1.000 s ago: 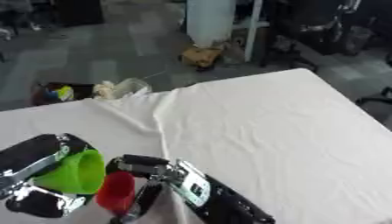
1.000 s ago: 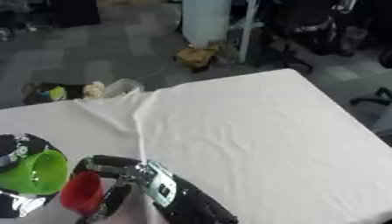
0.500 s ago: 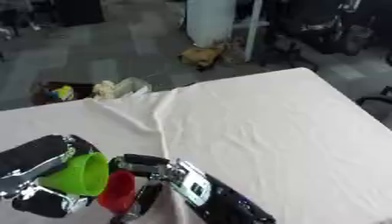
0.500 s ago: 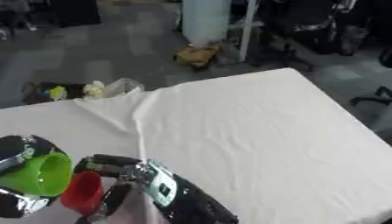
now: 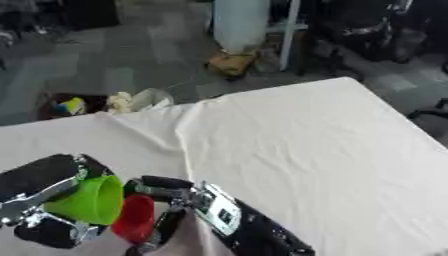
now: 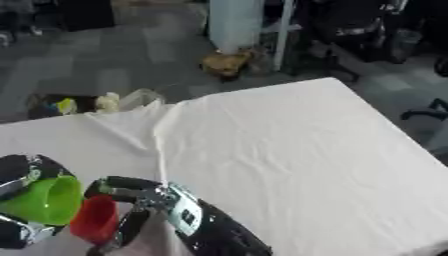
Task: Pour the contents of one cup into another cup.
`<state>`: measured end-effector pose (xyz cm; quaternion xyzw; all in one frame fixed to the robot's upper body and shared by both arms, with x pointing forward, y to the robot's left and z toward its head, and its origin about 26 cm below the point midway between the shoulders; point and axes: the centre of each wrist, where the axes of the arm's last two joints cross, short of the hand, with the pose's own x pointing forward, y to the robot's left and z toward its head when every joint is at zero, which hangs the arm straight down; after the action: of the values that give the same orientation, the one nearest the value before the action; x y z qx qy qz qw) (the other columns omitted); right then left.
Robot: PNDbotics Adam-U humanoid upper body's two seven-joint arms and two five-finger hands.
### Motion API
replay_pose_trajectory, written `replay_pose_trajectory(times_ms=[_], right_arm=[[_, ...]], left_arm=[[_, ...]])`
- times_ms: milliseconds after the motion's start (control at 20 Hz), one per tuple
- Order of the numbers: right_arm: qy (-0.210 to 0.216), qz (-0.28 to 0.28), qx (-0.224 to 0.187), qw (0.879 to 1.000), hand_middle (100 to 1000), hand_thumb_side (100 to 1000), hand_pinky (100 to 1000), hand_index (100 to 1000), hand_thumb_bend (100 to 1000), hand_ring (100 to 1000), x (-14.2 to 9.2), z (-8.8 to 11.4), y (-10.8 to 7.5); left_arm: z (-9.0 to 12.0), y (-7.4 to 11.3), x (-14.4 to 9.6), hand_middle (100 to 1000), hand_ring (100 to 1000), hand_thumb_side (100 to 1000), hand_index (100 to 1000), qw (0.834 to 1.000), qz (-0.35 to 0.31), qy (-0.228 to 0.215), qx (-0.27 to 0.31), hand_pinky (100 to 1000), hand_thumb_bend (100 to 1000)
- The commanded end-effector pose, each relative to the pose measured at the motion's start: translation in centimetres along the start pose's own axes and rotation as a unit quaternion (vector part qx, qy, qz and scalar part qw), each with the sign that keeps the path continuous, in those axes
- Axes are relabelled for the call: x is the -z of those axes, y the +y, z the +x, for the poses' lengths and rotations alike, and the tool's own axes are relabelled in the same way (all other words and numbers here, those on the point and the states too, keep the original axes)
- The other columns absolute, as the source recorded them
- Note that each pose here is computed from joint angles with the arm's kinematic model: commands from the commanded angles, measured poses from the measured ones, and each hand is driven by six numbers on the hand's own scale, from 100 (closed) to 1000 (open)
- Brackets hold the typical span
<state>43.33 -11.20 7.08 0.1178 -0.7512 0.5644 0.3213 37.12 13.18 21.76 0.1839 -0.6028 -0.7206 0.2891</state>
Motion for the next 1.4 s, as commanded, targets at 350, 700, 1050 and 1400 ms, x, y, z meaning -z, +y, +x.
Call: replay_pose_trajectory(times_ms=[350, 700, 1050, 1400], right_arm=[[-0.01, 0.001, -0.015, 1.0, 231, 130, 616, 440, 344, 391, 0.5, 0.6, -1.1], [-0.009, 0.0, -0.016, 1.0, 231, 130, 615, 440, 344, 391, 0.4, 0.6, -1.2], [-0.009, -0.001, -0.016, 1.0, 231, 131, 614, 439, 344, 391, 0.4, 0.6, -1.2], [-0.009, 0.0, -0.016, 1.0, 231, 130, 614, 439, 345, 391, 0.5, 0.7, -1.2]], left_arm=[[0.5, 1.4, -0.2, 493, 311, 117, 742, 0.999, -0.009, 0.004, 0.045, 128, 100], [0.8, 1.8, -0.4, 482, 282, 114, 742, 0.997, -0.03, 0.004, 0.073, 102, 100], [0.7, 1.9, -0.5, 474, 273, 113, 742, 0.995, -0.041, 0.011, 0.086, 100, 110], [0.7, 2.1, -0.7, 470, 272, 110, 742, 0.994, -0.044, 0.017, 0.102, 100, 125]])
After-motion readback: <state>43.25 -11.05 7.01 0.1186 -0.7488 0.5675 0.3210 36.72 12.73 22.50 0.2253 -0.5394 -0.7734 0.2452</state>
